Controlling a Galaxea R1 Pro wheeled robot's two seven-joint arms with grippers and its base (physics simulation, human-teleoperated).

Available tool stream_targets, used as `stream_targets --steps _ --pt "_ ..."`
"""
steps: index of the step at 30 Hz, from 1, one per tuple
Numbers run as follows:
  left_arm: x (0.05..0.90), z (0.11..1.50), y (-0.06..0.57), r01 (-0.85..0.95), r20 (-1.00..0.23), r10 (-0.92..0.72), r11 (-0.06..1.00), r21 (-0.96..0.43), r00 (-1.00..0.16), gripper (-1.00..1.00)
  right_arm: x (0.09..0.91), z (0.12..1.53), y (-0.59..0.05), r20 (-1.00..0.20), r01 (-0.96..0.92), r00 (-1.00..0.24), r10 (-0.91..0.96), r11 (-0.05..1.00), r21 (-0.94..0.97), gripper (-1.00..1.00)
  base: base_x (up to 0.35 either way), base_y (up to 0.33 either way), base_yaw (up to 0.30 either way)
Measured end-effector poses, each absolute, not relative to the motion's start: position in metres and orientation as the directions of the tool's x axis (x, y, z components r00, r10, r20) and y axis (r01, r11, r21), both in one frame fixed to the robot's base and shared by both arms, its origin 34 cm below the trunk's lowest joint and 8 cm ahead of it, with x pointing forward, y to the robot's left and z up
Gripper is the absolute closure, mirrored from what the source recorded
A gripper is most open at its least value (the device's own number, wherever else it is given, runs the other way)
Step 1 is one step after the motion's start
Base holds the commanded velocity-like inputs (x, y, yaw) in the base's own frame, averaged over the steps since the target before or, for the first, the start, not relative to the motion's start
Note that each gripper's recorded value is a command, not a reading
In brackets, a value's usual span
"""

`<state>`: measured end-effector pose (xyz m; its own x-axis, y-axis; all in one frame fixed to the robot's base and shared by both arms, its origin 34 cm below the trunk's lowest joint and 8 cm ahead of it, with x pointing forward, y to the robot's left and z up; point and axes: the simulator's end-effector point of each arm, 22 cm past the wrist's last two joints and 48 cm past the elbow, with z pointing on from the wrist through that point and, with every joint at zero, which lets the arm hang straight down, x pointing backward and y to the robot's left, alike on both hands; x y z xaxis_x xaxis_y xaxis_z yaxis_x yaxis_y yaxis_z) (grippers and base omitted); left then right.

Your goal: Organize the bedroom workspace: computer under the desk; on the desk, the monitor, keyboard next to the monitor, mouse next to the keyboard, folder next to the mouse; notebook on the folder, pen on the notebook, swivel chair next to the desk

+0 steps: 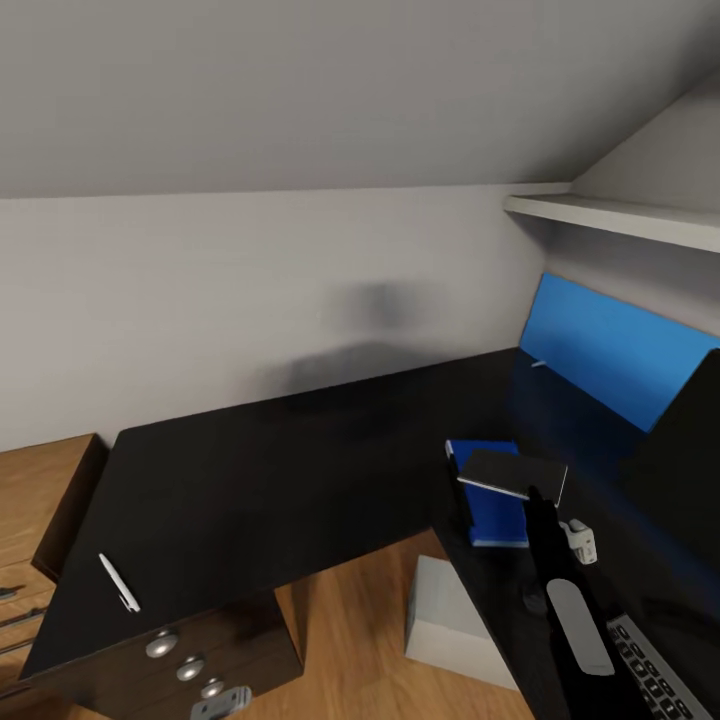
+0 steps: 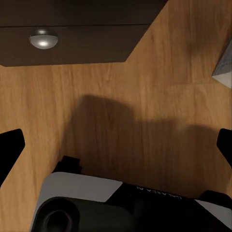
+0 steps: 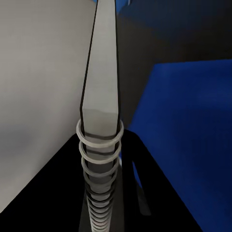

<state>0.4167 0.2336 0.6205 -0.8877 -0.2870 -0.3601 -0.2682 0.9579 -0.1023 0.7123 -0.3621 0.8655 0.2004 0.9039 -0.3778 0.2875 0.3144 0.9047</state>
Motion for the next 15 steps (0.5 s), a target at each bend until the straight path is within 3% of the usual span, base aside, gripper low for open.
stream_targets --steps 15 --pt "0.4167 0.6204 0.2324 -0.268 -0.359 -0.288 0.958 -0.105 -0.888 -1.0 0.7122 0.8653 -0.3619 -0.377 0.288 0.201 0.904 0.313 0.905 1.0 0.054 0.039 0.0"
